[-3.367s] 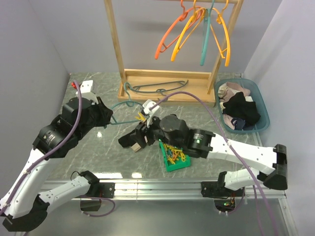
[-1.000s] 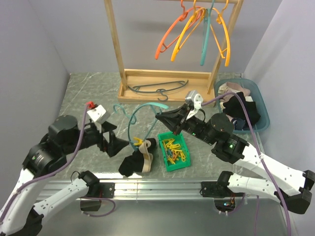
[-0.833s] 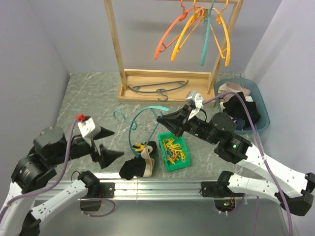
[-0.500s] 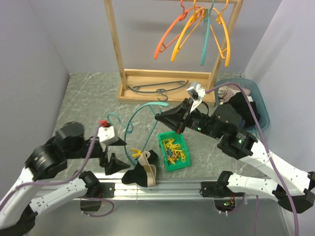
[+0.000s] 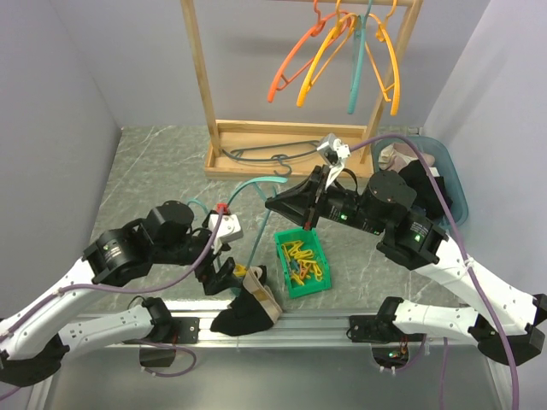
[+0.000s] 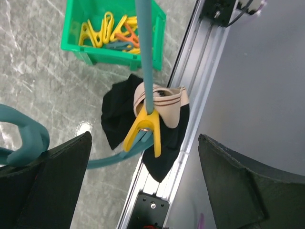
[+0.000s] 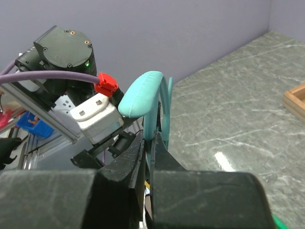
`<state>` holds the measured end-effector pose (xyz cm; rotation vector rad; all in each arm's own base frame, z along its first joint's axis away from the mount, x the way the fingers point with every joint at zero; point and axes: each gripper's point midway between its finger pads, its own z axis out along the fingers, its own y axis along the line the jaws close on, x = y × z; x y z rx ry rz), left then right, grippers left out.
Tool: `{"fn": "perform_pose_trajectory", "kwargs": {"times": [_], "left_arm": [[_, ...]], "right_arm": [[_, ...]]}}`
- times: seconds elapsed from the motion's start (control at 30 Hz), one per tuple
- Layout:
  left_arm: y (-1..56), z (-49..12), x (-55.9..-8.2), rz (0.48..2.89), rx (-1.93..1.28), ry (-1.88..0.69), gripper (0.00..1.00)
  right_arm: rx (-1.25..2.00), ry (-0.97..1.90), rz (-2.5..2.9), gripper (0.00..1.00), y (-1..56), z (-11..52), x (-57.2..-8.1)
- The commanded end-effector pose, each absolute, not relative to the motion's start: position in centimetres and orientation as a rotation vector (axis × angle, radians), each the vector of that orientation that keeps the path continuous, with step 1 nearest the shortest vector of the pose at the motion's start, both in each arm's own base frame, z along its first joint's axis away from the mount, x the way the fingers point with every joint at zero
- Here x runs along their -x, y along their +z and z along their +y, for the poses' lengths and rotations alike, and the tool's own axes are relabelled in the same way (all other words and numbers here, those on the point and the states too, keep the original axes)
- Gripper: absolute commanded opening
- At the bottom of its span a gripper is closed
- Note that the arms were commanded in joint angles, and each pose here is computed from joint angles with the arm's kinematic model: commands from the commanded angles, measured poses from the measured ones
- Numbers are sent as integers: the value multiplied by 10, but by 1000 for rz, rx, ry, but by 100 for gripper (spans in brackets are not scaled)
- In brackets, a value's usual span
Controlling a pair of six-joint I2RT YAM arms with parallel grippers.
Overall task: Remove the underwear clipped to the hanger
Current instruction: Adjust the hanger, then remove the underwear from the hanger.
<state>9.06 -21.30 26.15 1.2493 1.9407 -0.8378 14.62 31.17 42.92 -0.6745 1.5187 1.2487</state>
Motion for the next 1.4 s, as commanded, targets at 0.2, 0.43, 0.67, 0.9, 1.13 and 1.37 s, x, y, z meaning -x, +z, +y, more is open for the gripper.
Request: {"fn": "perform_pose_trajectory", "kwargs": {"times": [0.2,0.43,0.67,0.9,1.13,1.37], "left_arm": [[253,-232,-105,2019,-1288,-710,99],[244,-240,-108,2079,-1258,-649,95],[261,-253,-87,1991,-1306,-808,91],[264,-256,-66,1949,-1375,-935,88],[264,-259,-60,1930,-1400,-984,73],[266,-268,-51,1956,-1429,-1049,56]], "right_arm": [[659,1321,1456,0,460,306,-134],[634,1357,1470,0,463,304,-131],[470,1362,1557,0,465,297,-151],[427,1427,1578,0,468,298,-157],[399,1434,1586,0,468,299,-161],[361,1406,1594,0,465,298,-170]]}}
